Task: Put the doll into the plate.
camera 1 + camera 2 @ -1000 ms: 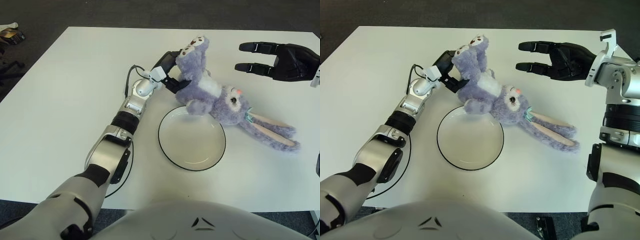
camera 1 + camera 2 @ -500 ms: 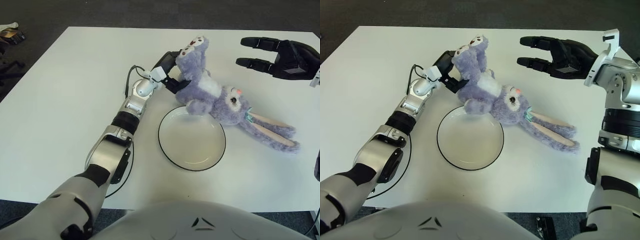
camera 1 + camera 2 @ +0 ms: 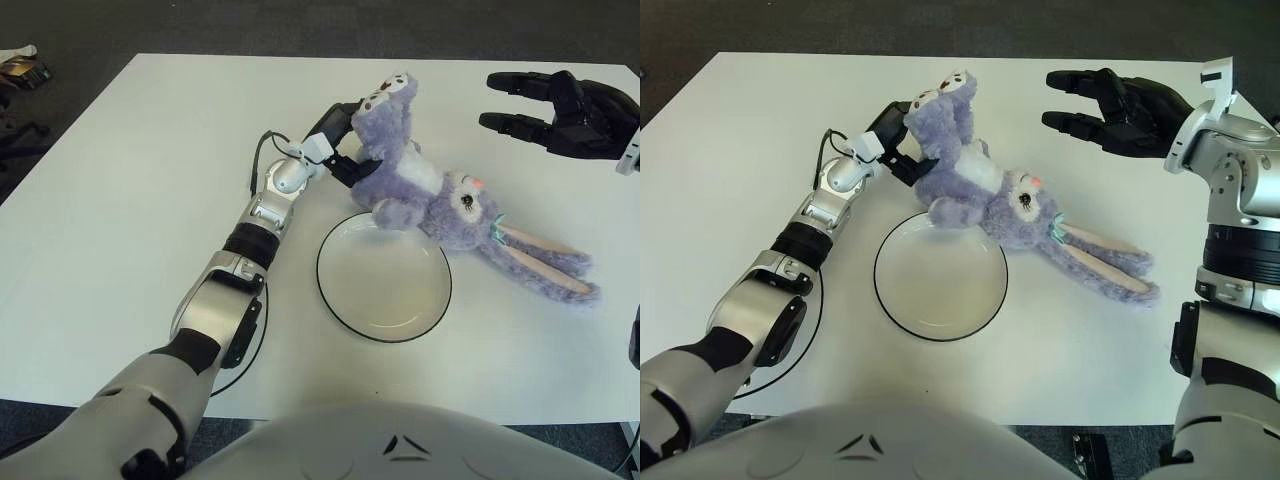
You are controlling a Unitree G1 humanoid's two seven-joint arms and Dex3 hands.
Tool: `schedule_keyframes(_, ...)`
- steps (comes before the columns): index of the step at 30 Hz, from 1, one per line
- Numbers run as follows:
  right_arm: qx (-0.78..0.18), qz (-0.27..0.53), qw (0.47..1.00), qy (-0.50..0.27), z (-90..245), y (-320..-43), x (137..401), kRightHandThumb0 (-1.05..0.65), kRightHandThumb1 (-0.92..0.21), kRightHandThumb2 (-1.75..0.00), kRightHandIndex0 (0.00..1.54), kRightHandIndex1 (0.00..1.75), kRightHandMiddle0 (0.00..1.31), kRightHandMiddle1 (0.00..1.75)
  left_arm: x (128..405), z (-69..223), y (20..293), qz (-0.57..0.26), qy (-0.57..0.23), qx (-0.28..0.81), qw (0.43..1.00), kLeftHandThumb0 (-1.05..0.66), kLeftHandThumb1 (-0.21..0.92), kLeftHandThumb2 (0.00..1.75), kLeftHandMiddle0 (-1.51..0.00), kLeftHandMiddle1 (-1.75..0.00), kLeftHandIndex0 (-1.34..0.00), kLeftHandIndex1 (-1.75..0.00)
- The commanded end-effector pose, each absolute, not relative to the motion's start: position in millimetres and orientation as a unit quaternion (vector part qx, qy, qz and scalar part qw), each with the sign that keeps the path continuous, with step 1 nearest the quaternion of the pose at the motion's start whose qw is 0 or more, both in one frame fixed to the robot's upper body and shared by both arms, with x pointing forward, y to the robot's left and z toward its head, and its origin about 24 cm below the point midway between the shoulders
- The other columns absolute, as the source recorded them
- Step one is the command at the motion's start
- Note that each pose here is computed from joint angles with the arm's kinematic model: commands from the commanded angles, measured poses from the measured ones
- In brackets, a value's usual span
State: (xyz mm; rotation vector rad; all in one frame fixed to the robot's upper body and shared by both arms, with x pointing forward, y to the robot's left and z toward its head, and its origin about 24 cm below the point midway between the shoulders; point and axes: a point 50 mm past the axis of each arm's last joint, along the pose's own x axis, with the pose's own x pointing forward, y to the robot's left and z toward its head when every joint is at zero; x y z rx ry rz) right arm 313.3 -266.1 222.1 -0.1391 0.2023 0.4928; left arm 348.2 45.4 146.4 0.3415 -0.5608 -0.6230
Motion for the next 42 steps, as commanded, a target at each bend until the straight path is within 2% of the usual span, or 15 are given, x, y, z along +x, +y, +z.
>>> schedule_keyframes(1, -0.094, 0.217, 0.966, 0.104, 217, -265, 311, -0.66, -0.88, -0.52, 0.15, 0.19, 0.00, 0.55, 348, 146, 48, -0.294, -0.274, 0.162, 0.901, -0.01, 0.16, 1.32, -0.59, -1.62, -0.93, -1.32)
schedule_keyframes(11, -0.143, 0.196, 0.965, 0.101, 201, -265, 315, -0.60, -0.92, -0.59, 0.17, 0.21, 0.00, 0.69, 347, 147, 49, -0.288, -0.282, 0.157, 0.901, -0.01, 0.17, 1.31, -0.60, -1.59, -0.91, -1.35)
schedule_keyframes(17, -0.165, 0.164, 0.967, 0.101, 185, -265, 312, -0.50, -0.84, -0.71, 0.15, 0.20, 0.00, 0.71, 345, 149, 51, -0.281, -0.293, 0.153, 0.901, -0.01, 0.17, 1.29, -0.61, -1.52, -0.90, -1.39)
schedule_keyframes(25, -0.175, 0.135, 0.969, 0.109, 179, -267, 313, -0.45, -0.75, -0.80, 0.16, 0.21, 0.00, 0.71, 342, 153, 51, -0.289, -0.310, 0.151, 0.893, -0.01, 0.15, 1.32, -0.62, -1.55, -0.93, -1.35)
schedule_keyframes(29, -0.181, 0.127, 0.969, 0.109, 179, -269, 313, -0.45, -0.73, -0.81, 0.15, 0.20, 0.00, 0.68, 340, 154, 50, -0.322, -0.314, 0.164, 0.878, -0.01, 0.19, 1.26, -0.61, -1.52, -0.92, -1.34)
schedule_keyframes(31, -0.186, 0.122, 0.969, 0.107, 179, -269, 312, -0.45, -0.72, -0.81, 0.14, 0.20, 0.00, 0.66, 339, 154, 51, -0.349, -0.319, 0.183, 0.862, -0.01, 0.25, 1.19, -0.57, -1.50, -0.88, -1.36)
schedule_keyframes(33, -0.189, 0.118, 0.969, 0.105, 180, -269, 312, -0.46, -0.71, -0.81, 0.13, 0.19, 0.00, 0.65, 338, 155, 52, -0.369, -0.326, 0.202, 0.847, -0.01, 0.33, 1.09, -0.60, -1.46, -0.76, -1.39)
schedule_keyframes(35, -0.194, 0.115, 0.969, 0.103, 181, -269, 312, -0.47, -0.71, -0.81, 0.12, 0.19, 0.00, 0.64, 337, 156, 53, -0.390, -0.332, 0.226, 0.828, -0.27, 0.39, 0.97, -0.39, -1.37, -0.78, -1.35)
schedule_keyframes(38, -0.200, 0.111, 0.968, 0.101, 181, -268, 312, -0.48, -0.70, -0.80, 0.13, 0.19, 0.00, 0.65, 337, 156, 54, -0.422, -0.332, 0.254, 0.804, -0.38, 0.48, 0.81, -0.19, -1.24, -0.76, -1.32)
schedule_keyframes(42, -0.210, 0.111, 0.966, 0.099, 182, -269, 312, -0.49, -0.69, -0.80, 0.14, 0.19, 0.00, 0.67, 337, 156, 57, -0.455, -0.319, 0.266, 0.787, -0.40, 0.60, 0.64, -0.05, -1.11, -0.71, -1.31)
